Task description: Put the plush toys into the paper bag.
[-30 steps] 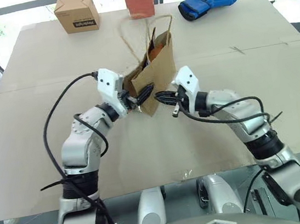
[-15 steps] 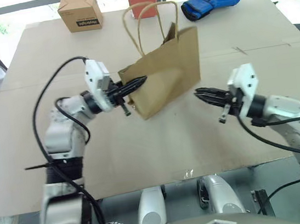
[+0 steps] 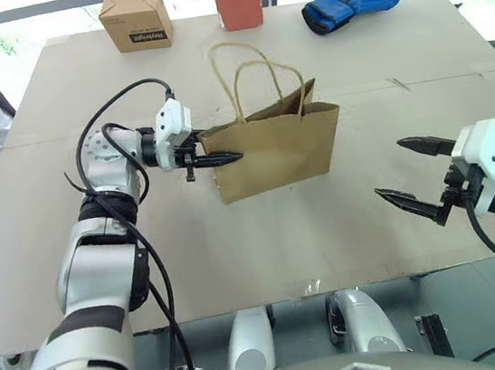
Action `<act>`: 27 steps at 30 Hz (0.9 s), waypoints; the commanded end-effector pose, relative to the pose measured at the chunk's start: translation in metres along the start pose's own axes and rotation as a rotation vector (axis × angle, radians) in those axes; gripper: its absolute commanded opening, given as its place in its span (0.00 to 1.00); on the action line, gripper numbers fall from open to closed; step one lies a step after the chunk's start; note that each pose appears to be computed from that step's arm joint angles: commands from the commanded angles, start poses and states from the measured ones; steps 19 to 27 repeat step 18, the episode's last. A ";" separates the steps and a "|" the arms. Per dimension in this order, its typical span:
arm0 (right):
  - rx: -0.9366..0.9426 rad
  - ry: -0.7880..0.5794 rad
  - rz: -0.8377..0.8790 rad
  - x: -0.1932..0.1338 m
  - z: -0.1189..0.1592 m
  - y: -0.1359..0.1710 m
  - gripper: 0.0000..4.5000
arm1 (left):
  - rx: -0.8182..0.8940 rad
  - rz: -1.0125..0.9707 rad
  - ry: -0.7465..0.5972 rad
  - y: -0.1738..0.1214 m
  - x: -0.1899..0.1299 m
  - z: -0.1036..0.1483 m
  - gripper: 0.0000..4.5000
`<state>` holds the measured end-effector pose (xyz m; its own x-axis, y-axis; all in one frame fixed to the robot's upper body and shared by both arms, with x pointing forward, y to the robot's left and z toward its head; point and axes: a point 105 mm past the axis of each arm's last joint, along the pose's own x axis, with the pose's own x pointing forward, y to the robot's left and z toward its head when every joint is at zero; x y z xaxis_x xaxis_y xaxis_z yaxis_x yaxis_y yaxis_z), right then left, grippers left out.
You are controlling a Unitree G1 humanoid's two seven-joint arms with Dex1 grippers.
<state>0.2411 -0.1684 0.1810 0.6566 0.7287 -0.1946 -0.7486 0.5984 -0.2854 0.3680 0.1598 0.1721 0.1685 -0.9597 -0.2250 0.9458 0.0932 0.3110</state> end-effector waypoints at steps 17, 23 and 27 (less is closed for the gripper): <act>-0.015 0.045 -0.107 -0.041 -0.003 -0.025 1.00 | -0.493 0.571 0.062 -0.140 -0.105 -0.007 0.99; -0.016 0.057 -0.108 -0.041 -0.005 -0.026 1.00 | -0.499 0.571 0.073 -0.144 -0.105 -0.009 0.99; -0.016 0.057 -0.108 -0.041 -0.005 -0.026 1.00 | -0.499 0.571 0.073 -0.144 -0.105 -0.009 0.99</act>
